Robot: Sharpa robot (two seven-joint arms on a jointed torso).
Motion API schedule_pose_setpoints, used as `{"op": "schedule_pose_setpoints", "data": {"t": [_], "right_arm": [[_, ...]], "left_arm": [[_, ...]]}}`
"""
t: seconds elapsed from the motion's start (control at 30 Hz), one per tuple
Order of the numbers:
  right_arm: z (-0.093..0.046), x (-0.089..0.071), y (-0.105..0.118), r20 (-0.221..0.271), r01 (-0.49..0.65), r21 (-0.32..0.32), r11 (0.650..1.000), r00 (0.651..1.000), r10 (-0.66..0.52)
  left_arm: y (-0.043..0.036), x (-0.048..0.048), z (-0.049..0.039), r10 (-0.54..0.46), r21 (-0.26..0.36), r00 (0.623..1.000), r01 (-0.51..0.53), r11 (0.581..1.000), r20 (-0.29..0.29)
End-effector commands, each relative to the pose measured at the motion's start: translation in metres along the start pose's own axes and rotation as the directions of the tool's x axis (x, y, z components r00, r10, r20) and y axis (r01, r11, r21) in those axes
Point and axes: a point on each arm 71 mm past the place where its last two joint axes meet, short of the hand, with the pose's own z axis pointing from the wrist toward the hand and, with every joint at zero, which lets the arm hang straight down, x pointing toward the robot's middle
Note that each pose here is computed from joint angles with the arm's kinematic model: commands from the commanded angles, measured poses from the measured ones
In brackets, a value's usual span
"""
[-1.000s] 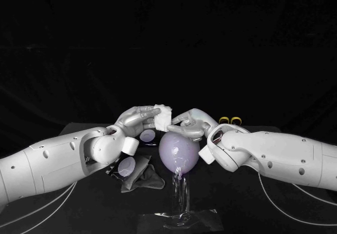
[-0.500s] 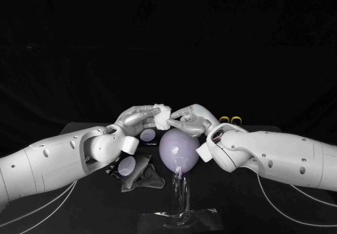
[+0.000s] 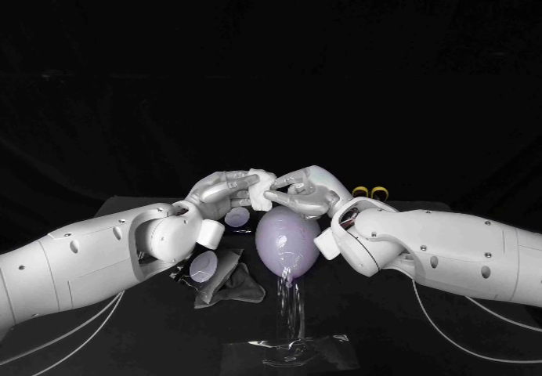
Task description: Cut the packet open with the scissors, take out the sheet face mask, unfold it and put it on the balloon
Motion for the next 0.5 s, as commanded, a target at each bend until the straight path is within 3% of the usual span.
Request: {"op": "schedule_pose_setpoints", "data": {"t": [0.03, 0.5], "right_arm": [[-0.0001, 0.001, -0.0001, -0.025, 0.007, 0.001, 1.0, 1.0, -0.007], [-0.0015, 0.0027, -0.0011, -0.056, 0.019, 0.017, 1.0, 0.998, -0.018]], "left_arm": [[-0.0011, 0.0007, 0.0003, -0.002, 0.006, 1.0, 0.002, 1.0, 0.002], [-0.0014, -0.0002, 0.0, -0.002, 0.007, 1.0, 0.002, 1.0, 0.004]]}}
